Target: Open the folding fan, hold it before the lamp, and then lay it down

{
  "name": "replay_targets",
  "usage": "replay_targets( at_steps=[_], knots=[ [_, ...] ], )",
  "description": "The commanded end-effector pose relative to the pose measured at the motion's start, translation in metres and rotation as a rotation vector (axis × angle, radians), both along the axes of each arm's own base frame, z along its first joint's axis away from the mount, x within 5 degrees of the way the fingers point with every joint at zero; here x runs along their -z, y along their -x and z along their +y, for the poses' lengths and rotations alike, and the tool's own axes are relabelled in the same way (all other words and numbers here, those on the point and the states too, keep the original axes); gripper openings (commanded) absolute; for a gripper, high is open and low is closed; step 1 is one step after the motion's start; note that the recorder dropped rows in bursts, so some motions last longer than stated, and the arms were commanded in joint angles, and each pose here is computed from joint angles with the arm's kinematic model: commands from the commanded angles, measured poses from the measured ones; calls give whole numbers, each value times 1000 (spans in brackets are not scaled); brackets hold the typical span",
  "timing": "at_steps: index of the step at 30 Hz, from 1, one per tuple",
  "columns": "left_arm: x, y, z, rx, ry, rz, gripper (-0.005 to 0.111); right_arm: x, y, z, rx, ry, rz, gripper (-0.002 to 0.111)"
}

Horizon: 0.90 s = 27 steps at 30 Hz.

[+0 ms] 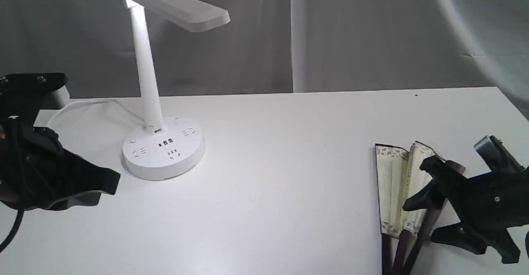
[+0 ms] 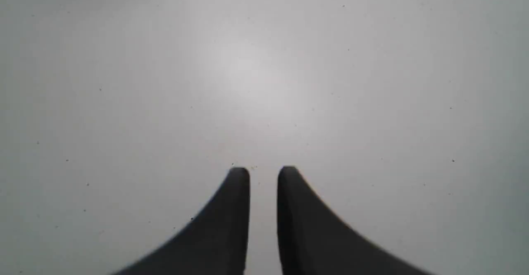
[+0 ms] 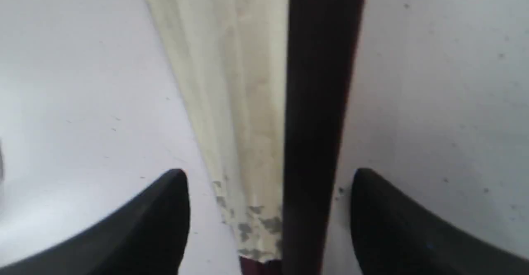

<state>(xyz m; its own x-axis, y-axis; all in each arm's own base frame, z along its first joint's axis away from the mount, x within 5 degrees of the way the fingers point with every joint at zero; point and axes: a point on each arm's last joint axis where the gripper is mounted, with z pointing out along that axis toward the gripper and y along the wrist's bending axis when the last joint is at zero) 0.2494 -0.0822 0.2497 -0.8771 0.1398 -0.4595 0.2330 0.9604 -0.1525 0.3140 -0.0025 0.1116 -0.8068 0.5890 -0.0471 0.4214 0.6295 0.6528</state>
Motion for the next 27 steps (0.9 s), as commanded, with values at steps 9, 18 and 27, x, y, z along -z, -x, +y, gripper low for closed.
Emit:
replay_targets(
  at_steps=[9, 18, 27],
  knots=[
    [-3, -1, -2, 1, 12, -18, 12, 7, 2, -30, 86, -117, -8, 57],
    [-3, -1, -2, -1, 13, -17, 12, 24, -5, -26, 98, -203, -69, 57],
    [-3, -1, -2, 1, 12, -17, 12, 38, -6, -29, 91, -162, -74, 48]
  ],
)
